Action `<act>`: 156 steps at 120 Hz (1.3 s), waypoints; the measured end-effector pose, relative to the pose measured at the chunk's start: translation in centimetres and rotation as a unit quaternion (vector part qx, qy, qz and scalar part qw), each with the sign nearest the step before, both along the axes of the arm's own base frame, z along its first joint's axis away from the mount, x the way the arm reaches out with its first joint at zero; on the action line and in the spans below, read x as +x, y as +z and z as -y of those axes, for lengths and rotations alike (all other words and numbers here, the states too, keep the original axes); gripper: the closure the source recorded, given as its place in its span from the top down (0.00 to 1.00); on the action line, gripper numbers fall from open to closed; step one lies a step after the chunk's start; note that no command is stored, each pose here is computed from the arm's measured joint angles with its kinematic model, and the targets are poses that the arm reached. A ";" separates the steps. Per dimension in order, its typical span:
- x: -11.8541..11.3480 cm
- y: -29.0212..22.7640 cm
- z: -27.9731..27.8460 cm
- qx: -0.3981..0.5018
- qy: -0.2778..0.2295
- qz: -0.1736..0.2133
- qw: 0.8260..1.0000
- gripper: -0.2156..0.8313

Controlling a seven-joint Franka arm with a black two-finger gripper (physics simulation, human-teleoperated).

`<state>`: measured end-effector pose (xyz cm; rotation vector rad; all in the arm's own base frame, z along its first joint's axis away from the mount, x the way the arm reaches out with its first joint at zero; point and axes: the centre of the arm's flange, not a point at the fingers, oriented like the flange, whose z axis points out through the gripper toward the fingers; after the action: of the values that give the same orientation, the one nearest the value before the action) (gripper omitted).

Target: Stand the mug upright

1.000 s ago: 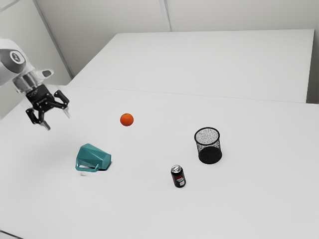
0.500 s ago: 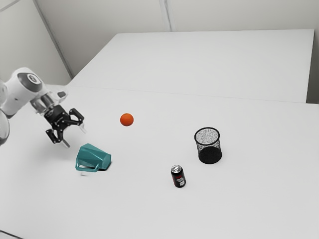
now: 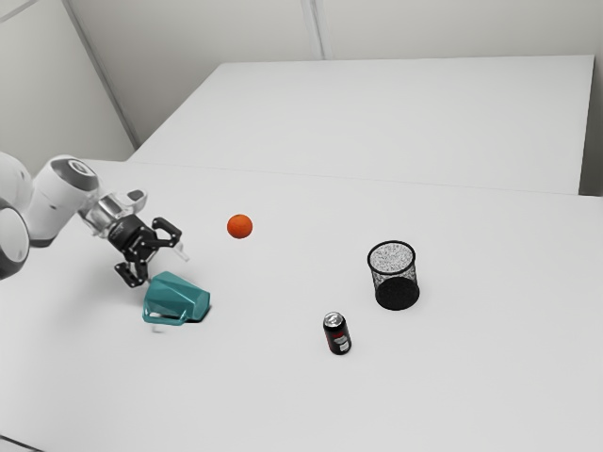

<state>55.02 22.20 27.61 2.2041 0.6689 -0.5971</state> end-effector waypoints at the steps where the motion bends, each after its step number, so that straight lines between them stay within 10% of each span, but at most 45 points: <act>1: 0.0 0.0 0.1 0.000 0.000 0.000 1.000 0.79; 29: 0.1 0.0 0.7 -0.003 -0.008 0.002 1.000 0.31; 52: 0.6 0.6 1.4 0.000 -0.018 0.009 1.000 0.13; 105: 3.3 8.7 8.1 0.113 -0.127 0.072 0.983 0.05; 156: 6.5 12.7 15.2 0.339 -0.248 0.194 0.886 0.04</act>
<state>61.53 7.05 40.30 3.0765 0.0757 -0.1327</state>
